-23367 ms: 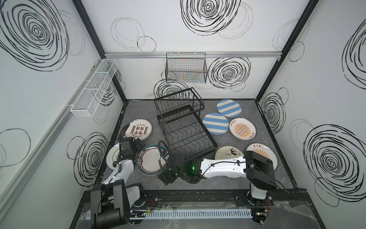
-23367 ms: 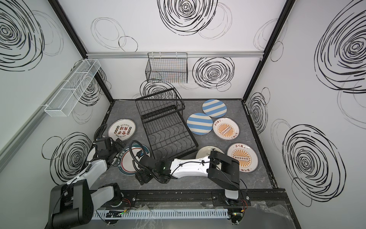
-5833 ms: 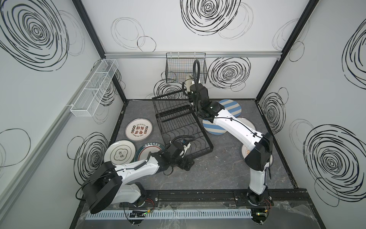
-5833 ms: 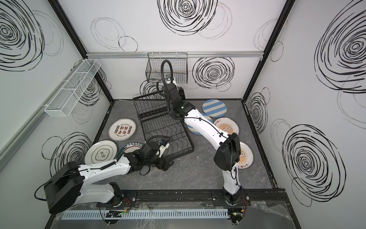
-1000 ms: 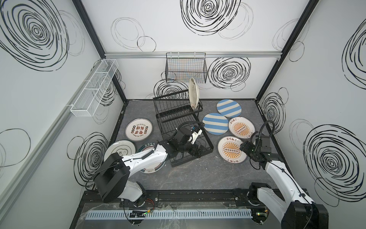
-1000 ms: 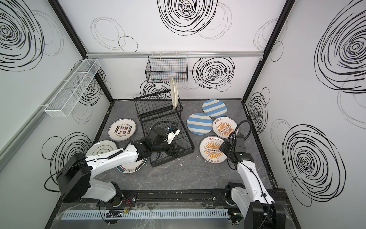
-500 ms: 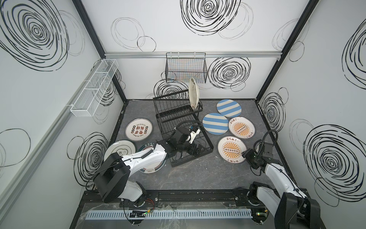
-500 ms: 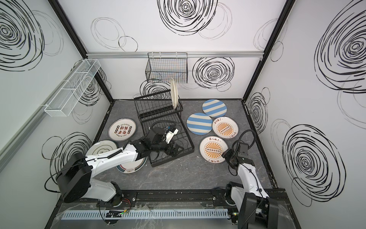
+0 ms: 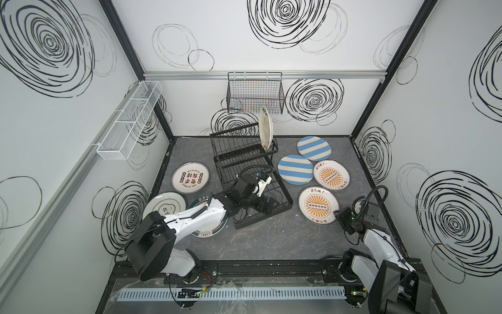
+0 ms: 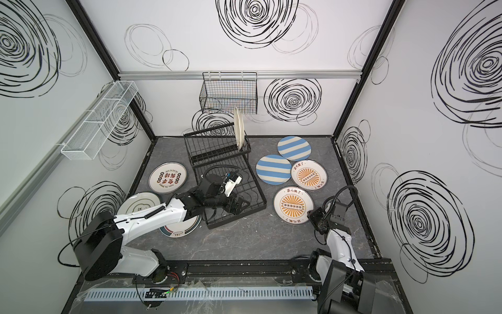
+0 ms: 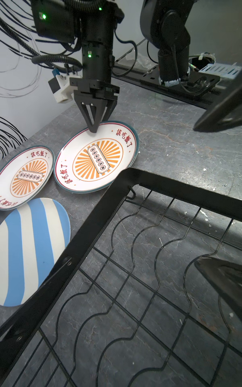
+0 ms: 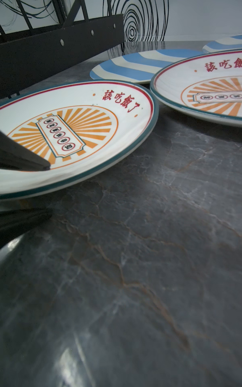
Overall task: Load plates into a dish rack
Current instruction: Pick up the plate from the middle-right of the table, then move the dish rack to the center of the table, then place the plate on the dish rack.
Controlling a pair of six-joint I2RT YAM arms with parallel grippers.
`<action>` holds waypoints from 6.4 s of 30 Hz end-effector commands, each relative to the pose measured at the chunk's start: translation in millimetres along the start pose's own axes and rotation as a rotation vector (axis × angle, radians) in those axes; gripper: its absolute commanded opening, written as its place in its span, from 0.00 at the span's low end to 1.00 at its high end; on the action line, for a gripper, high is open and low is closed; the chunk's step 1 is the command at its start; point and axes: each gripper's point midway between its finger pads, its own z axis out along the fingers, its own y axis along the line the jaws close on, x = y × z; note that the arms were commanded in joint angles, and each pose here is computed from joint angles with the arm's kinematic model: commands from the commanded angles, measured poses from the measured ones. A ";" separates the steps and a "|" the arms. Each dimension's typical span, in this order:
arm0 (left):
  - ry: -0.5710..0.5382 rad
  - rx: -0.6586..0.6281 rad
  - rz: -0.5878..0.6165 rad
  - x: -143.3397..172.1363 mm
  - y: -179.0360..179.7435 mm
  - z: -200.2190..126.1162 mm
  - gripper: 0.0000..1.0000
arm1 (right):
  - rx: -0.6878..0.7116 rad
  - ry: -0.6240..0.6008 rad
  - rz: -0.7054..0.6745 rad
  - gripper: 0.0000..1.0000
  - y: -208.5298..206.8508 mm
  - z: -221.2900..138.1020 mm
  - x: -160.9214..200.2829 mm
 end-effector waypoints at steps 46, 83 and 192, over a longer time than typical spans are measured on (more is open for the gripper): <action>0.056 -0.069 -0.073 70.8 11.1 -14.0 0.96 | -0.271 -0.493 -0.578 0.00 329.7 -192.4 -109.4; 0.090 -0.105 0.016 74.4 -3.1 8.6 0.96 | -0.351 -0.949 -0.782 0.00 518.3 -324.1 -7.3; -0.289 -0.126 -0.271 26.9 53.4 -124.5 0.96 | 0.227 -0.919 -1.210 0.00 493.5 -121.0 74.4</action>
